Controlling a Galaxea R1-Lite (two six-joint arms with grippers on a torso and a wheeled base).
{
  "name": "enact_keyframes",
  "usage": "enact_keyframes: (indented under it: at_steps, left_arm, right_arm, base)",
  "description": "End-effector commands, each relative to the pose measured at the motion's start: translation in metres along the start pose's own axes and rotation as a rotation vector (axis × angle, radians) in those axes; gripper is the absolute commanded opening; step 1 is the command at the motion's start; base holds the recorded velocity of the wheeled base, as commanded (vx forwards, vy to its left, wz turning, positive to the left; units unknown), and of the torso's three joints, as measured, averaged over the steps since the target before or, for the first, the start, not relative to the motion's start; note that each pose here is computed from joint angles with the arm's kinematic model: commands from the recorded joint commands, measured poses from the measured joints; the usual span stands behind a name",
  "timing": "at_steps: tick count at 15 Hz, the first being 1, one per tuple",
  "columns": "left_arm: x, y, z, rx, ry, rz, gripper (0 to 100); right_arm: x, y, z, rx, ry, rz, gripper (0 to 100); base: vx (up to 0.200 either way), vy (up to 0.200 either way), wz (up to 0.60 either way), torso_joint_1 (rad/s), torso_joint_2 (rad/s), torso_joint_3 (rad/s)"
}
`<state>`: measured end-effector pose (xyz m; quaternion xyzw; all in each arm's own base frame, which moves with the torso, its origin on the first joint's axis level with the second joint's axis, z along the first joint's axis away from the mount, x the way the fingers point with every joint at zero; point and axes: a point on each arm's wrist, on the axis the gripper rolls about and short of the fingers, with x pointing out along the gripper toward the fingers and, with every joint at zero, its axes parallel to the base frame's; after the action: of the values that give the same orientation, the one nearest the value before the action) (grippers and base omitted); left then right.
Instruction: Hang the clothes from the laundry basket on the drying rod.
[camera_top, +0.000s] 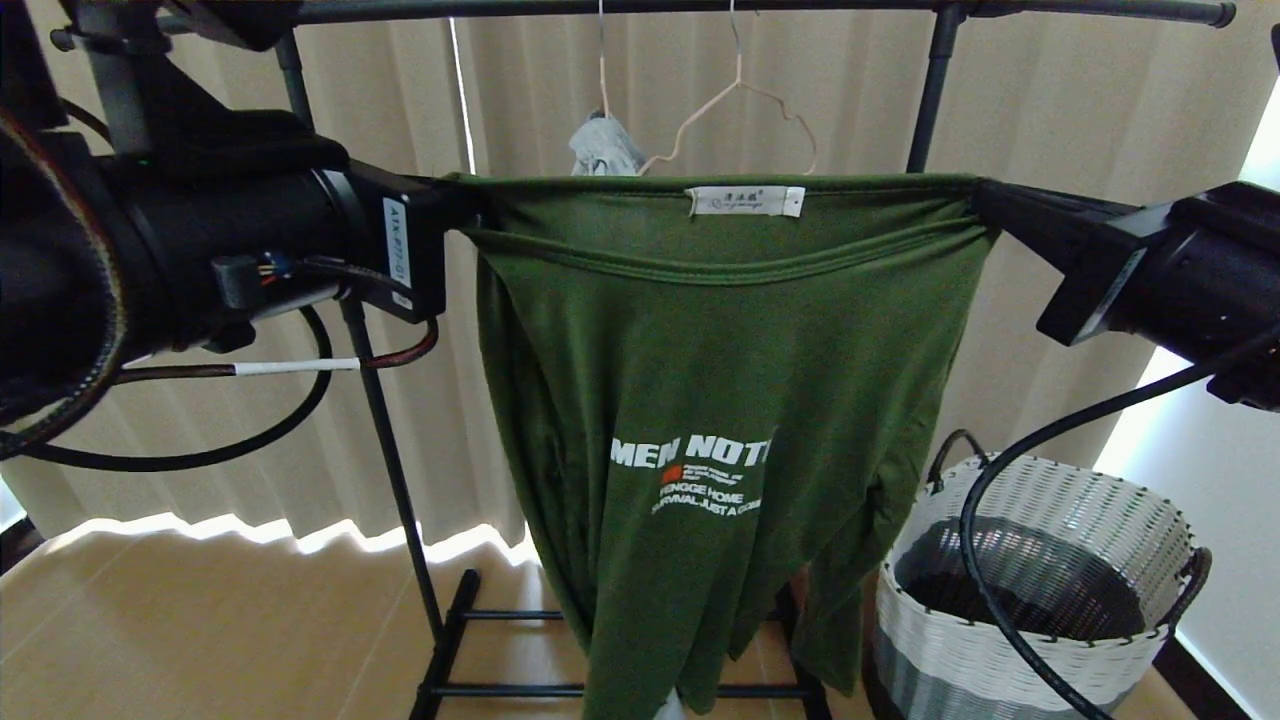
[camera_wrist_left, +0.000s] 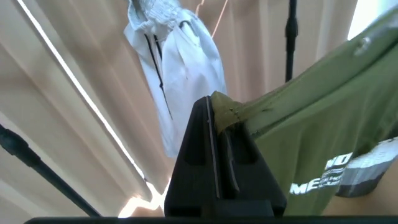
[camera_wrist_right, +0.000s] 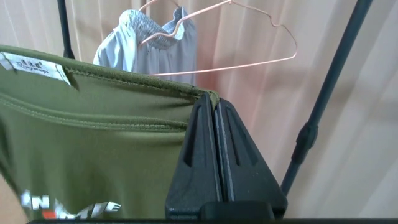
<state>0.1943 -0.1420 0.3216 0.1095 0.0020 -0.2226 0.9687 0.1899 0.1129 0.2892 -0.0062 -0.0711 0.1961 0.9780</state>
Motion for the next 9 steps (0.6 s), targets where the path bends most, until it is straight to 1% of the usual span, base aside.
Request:
enact_keyframes:
  at_steps: [1, 2, 3, 4, 6, 7, 8, 9]
  left_arm:
    - [0.023, -0.005, -0.007, 0.007, 0.048, 0.05, 0]
    - [0.038, -0.007, -0.008, 0.007, 0.07, 0.099, 0]
    - [0.048, -0.009, -0.009, 0.005, 0.075, 0.127, 0]
    - [0.064, -0.012, -0.009, -0.006, 0.073, 0.159, 0]
    - [0.083, -0.016, -0.009, -0.016, 0.07, 0.18, 0]
    - [0.089, -0.019, -0.009, -0.016, 0.068, 0.176, 0]
    - [0.091, -0.021, -0.009, -0.019, 0.068, 0.171, 0]
    - [0.095, -0.027, -0.008, -0.034, 0.064, 0.158, 0]
  right_arm:
    - [-0.015, -0.002, 0.008, 0.002, -0.029, 0.006, 0]
    - [-0.024, -0.004, 0.012, 0.002, -0.03, 0.011, 0]
    - [-0.031, -0.004, 0.015, 0.004, -0.022, 0.02, 0]
    - [-0.043, -0.004, 0.017, 0.005, -0.006, 0.071, 0]
    - [-0.061, -0.003, 0.017, 0.005, 0.007, 0.199, 0]
    - [-0.078, -0.003, 0.013, 0.01, 0.022, 0.324, 0]
    - [-0.081, -0.003, 0.011, 0.015, 0.028, 0.349, 0]
    - [-0.085, -0.002, 0.004, 0.032, 0.043, 0.406, 0]
  base:
    - [0.0, 0.0, 0.0, 0.0, 0.0, 0.0]
    - [0.0, 0.0, 0.0, 0.0, 0.0, 0.0]
    - [0.0, 0.0, 0.0, 0.0, 0.0, 0.0]
    - [0.0, 0.0, 0.0, 0.0, 0.0, 0.0]
    - [0.0, 0.0, 0.0, 0.0, 0.0, 0.0]
    - [0.0, 0.0, 0.0, 0.0, 0.0, 0.0]
    - [0.0, 0.0, 0.0, 0.0, 0.0, 0.0]
    - [0.0, 0.0, 0.0, 0.0, 0.0, 0.0]
